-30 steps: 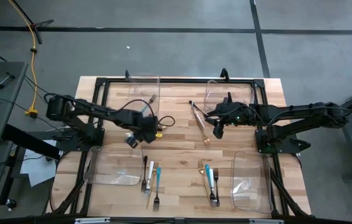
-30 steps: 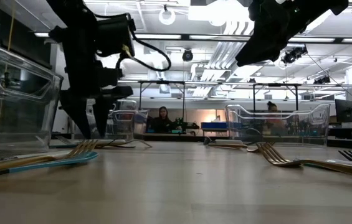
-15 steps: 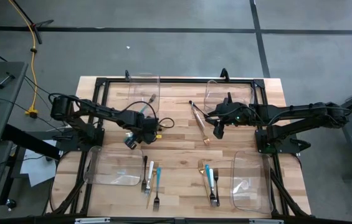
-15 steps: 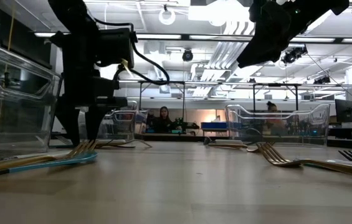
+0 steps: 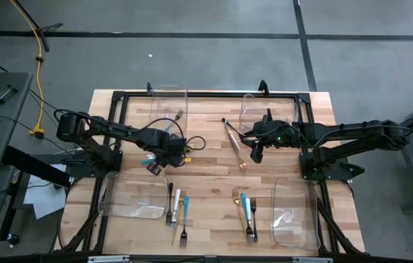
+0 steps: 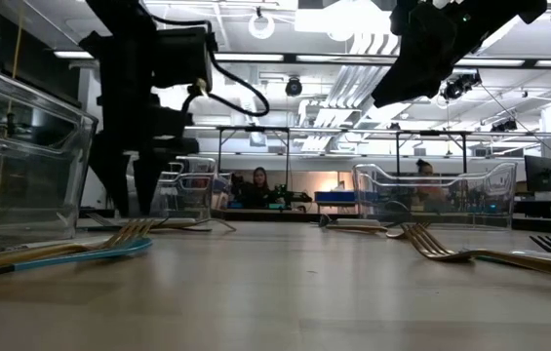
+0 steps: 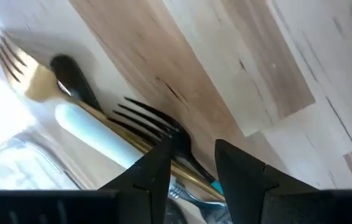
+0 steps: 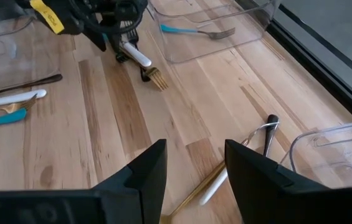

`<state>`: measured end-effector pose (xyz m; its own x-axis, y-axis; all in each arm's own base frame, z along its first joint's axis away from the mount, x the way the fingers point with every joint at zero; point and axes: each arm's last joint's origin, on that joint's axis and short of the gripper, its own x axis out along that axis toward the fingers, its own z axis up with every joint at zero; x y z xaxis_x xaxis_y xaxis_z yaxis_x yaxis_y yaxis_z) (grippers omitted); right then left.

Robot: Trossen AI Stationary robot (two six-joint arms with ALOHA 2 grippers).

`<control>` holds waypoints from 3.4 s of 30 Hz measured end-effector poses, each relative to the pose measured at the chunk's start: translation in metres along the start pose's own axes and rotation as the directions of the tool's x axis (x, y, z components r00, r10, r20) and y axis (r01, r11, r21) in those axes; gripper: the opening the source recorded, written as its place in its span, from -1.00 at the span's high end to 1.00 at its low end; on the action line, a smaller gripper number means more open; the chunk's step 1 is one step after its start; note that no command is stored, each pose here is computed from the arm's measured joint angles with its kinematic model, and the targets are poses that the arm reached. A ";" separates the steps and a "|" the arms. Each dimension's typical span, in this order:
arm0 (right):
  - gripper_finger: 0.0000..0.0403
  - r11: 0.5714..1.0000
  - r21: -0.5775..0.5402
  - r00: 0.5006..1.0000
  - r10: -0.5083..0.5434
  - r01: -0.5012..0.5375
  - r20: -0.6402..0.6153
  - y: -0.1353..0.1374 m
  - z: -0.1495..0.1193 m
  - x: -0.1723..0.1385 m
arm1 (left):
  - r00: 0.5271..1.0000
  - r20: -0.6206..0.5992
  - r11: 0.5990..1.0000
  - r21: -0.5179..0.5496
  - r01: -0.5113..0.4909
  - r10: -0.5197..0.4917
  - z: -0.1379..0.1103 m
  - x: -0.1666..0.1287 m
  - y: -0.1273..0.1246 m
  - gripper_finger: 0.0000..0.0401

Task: Sort silverware by color (type)
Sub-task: Put the blue fork into the top left transparent bin

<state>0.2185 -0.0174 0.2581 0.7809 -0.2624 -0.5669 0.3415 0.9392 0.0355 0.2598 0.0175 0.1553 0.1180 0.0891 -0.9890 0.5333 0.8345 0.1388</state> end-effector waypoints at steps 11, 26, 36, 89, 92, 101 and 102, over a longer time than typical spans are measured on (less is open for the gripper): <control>0.22 1.000 0.000 1.000 0.000 0.000 -0.001 0.000 0.000 0.000 | 0.998 -0.063 0.996 -0.084 0.024 -0.029 -0.017 0.018 -0.012 0.40; 0.22 1.000 0.005 1.000 0.000 0.000 -0.001 0.000 0.000 0.000 | 0.998 -0.046 0.987 -0.161 0.028 -0.036 -0.017 0.018 -0.011 0.43; 0.22 1.000 0.008 1.000 0.000 0.000 -0.001 0.000 0.000 0.000 | 0.998 -0.045 0.980 -0.194 0.035 -0.045 -0.017 0.018 -0.011 0.88; 0.22 0.953 -0.274 0.871 0.241 -0.129 0.429 0.025 0.039 0.052 | 0.050 0.836 0.835 -0.548 0.046 0.546 -0.017 -0.103 0.033 1.00; 0.22 0.953 -0.273 0.869 0.241 -0.128 0.432 0.025 0.039 0.051 | 0.051 0.836 0.835 -0.548 0.046 0.546 -0.017 -0.103 0.033 1.00; 0.22 0.956 -0.269 0.884 0.223 -0.116 0.411 0.023 0.038 0.048 | 0.059 0.797 0.796 -0.604 0.045 0.601 -0.020 -0.104 0.035 1.00; 0.22 0.960 -0.262 0.891 0.204 -0.100 0.406 0.022 0.037 0.048 | 0.061 0.774 0.773 -0.633 0.041 0.630 -0.024 -0.106 0.036 1.00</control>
<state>0.2829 -0.0172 0.2626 0.9777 -0.1322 -0.1634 0.1124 0.9858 -0.1249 0.2465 0.0506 0.2638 0.9916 0.1107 0.0666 -0.1132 0.9930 0.0342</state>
